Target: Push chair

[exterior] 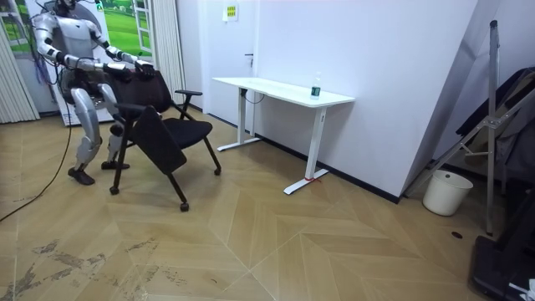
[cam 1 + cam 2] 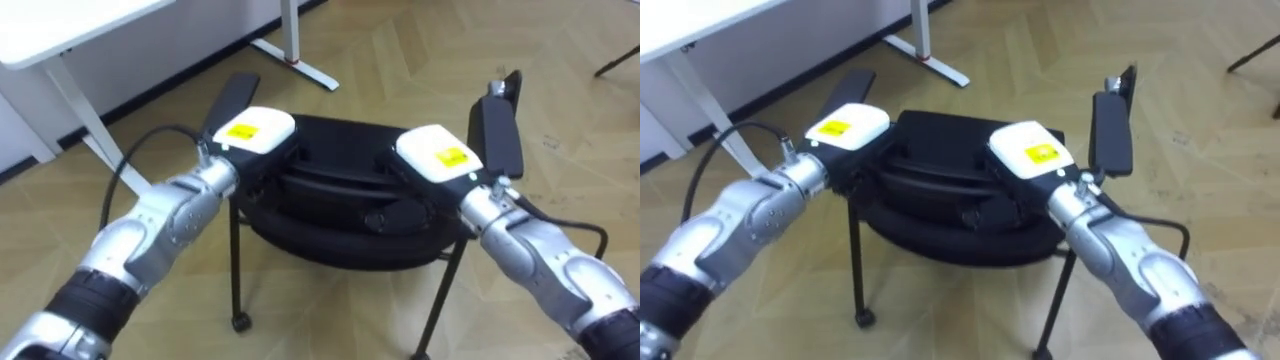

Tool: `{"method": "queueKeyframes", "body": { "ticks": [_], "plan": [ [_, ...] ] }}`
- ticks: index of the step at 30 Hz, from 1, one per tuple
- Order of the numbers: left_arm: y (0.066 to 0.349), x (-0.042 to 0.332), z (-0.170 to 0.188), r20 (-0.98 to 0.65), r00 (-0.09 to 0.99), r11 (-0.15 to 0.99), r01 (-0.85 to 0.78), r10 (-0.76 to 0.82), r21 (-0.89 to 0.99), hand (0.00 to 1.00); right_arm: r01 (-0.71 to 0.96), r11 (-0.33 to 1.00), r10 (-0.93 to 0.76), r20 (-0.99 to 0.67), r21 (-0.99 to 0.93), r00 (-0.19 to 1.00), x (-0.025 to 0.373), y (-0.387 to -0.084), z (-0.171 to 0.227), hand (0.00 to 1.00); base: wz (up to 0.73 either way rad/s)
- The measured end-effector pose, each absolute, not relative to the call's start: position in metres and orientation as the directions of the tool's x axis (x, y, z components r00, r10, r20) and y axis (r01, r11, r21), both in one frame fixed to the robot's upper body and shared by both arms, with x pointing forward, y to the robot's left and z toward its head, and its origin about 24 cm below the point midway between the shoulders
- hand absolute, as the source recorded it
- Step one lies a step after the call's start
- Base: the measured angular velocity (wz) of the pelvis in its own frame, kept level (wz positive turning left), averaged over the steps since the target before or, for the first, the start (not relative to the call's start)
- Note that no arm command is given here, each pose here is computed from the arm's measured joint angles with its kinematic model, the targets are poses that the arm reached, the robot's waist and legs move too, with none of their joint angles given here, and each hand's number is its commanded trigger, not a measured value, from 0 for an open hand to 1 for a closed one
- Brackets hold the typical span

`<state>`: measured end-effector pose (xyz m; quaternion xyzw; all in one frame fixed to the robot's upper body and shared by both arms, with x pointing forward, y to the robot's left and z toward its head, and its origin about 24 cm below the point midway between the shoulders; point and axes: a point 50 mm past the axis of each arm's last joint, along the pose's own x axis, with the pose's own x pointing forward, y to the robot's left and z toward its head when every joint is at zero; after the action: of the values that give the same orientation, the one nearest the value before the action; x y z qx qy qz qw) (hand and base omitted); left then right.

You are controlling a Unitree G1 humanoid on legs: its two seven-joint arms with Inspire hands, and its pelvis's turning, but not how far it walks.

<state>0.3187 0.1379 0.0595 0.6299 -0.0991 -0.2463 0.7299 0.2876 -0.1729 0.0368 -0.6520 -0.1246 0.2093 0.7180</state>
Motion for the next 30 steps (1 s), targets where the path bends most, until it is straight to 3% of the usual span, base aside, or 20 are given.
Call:
{"method": "queueKeyframes", "body": {
  "ticks": [12,22,30],
  "plan": [
    [0.135,0.317,0.052,-0.151,0.85,0.07,0.215,-0.504,0.974,1.0,-0.131,0.091,0.455,-0.076,-0.987,0.887,0.274,-0.174,0.022,1.0,0.2],
    [0.134,0.321,0.058,-0.109,0.868,0.091,0.174,-0.484,0.981,1.0,-0.097,0.08,0.45,-0.051,-0.992,0.891,0.281,-0.17,0.033,1.0,0.19],
    [0.134,0.318,0.04,-0.122,0.884,0.136,0.203,-0.451,0.97,1.0,-0.13,0.06,0.452,-0.089,-0.99,0.888,0.283,-0.169,0.026,1.0,0.12]
  ]
}}
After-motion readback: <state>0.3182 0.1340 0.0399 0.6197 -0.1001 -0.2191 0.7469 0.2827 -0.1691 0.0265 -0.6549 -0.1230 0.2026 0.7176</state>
